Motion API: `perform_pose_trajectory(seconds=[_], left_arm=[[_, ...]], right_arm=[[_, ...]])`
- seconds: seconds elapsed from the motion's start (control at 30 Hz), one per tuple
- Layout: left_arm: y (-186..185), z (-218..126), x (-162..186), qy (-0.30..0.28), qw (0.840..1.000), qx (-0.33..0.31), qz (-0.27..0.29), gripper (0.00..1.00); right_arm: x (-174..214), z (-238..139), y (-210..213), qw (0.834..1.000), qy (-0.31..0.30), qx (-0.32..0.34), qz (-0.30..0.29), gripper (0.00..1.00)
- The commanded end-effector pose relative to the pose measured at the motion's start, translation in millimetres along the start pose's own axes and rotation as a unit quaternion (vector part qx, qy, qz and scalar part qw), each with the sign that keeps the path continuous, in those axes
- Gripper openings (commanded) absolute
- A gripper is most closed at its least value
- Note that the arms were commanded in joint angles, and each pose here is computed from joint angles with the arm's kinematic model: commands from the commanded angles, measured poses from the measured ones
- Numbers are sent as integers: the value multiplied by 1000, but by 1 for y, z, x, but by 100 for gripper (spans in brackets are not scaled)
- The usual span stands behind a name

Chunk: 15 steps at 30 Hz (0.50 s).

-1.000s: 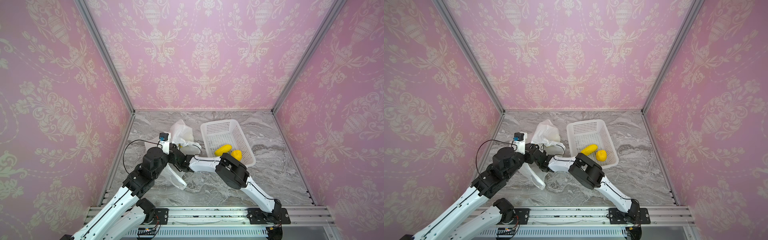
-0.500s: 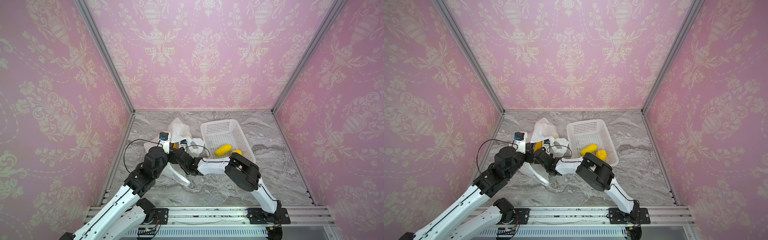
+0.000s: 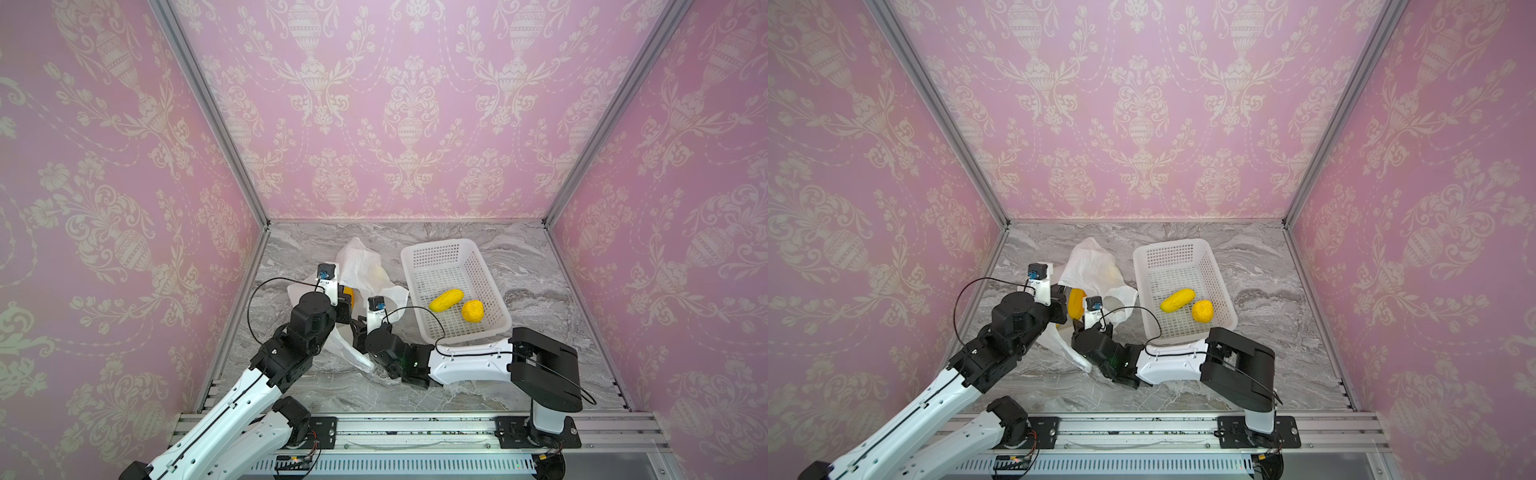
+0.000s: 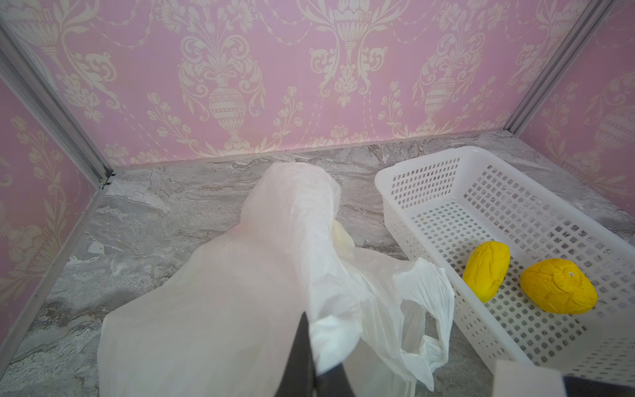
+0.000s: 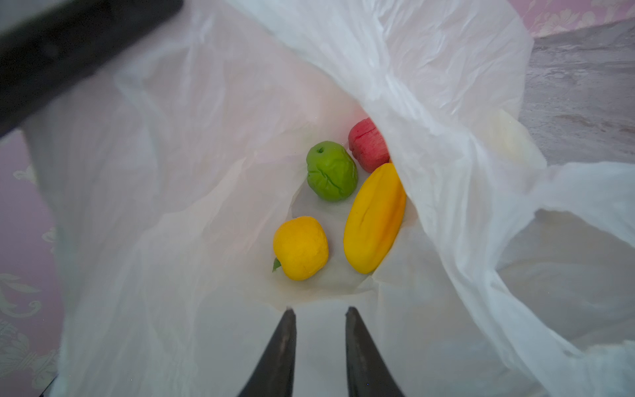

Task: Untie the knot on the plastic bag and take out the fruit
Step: 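Move the right gripper back into the bag toward the remaining fruit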

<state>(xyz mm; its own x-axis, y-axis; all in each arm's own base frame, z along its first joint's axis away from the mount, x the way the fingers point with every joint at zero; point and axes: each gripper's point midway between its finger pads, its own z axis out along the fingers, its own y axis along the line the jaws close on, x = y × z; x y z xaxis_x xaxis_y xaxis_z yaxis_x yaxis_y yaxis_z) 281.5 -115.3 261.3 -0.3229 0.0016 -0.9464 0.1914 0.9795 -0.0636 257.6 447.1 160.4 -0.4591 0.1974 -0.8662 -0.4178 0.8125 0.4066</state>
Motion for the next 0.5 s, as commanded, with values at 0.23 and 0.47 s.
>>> perform_pose_trajectory(seconds=[0.23, 0.47], left_arm=[[7, -10, -4, -12, 1000, -6, -15, 0], [2, -10, -5, -15, 1000, 9, -14, 0]], right_arm=[[32, 34, -6, 999, 23, 21, -8, 44], [51, 101, -32, 993, 93, 31, 60, 64]])
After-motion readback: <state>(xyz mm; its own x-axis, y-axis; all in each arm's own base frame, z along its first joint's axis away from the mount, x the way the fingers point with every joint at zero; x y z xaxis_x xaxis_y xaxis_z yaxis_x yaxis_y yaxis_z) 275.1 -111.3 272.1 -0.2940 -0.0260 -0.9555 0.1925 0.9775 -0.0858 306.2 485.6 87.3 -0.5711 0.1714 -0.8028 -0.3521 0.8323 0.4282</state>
